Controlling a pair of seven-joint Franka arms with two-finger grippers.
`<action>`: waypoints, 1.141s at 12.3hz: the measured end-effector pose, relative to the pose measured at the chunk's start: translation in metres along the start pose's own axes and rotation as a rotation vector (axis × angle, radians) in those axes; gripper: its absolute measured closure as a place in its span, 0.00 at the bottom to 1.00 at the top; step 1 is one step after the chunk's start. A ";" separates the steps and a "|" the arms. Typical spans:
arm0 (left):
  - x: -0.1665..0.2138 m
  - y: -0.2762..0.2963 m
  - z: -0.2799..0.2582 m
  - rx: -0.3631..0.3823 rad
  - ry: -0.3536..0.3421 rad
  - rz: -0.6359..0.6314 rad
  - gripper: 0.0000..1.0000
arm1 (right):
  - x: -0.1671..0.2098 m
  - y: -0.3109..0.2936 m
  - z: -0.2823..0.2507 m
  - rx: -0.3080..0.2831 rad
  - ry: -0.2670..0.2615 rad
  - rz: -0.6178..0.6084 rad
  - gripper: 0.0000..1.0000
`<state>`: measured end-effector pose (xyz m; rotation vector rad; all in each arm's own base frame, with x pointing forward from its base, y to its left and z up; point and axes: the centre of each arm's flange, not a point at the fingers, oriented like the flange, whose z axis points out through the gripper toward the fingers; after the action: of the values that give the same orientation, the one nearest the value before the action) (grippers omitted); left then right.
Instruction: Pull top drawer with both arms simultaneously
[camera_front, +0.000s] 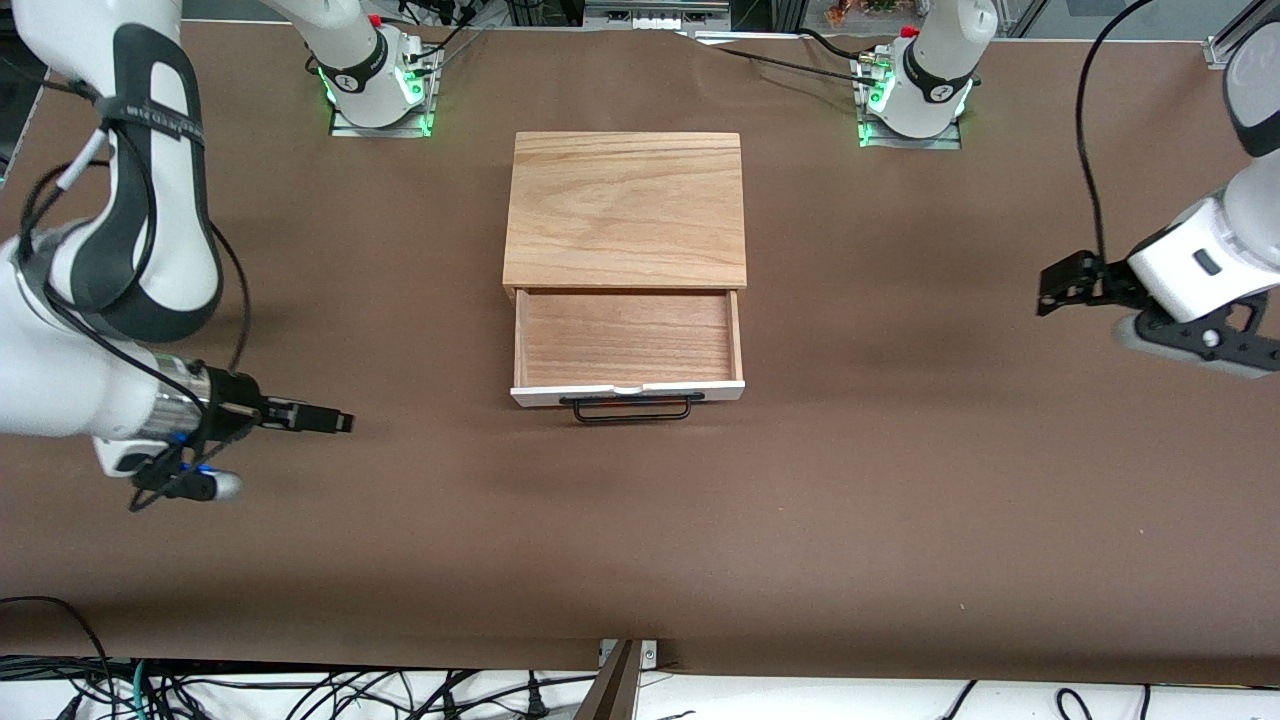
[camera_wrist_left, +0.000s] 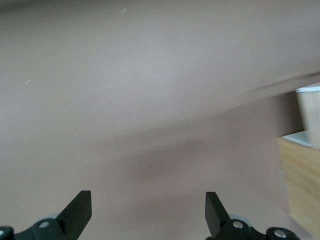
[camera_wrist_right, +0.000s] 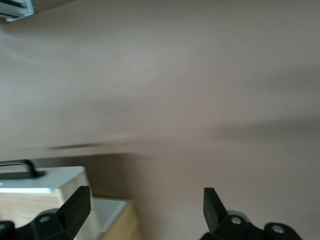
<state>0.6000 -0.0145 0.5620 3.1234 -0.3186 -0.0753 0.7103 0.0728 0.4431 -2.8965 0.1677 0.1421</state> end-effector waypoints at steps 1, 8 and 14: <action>-0.014 -0.010 0.001 0.004 0.004 -0.019 0.00 | -0.007 0.007 -0.020 -0.104 0.023 -0.044 0.00; -0.048 -0.006 -0.016 0.004 0.032 -0.022 0.00 | -0.086 0.068 -0.160 -0.255 0.162 -0.056 0.00; -0.043 0.001 -0.007 0.002 0.016 -0.009 0.00 | -0.140 0.102 -0.174 -0.236 0.124 -0.057 0.00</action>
<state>0.5580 -0.0063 0.5710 3.1261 -0.3040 -0.0503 0.5736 -0.0528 0.6035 -3.1433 0.0946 -0.0312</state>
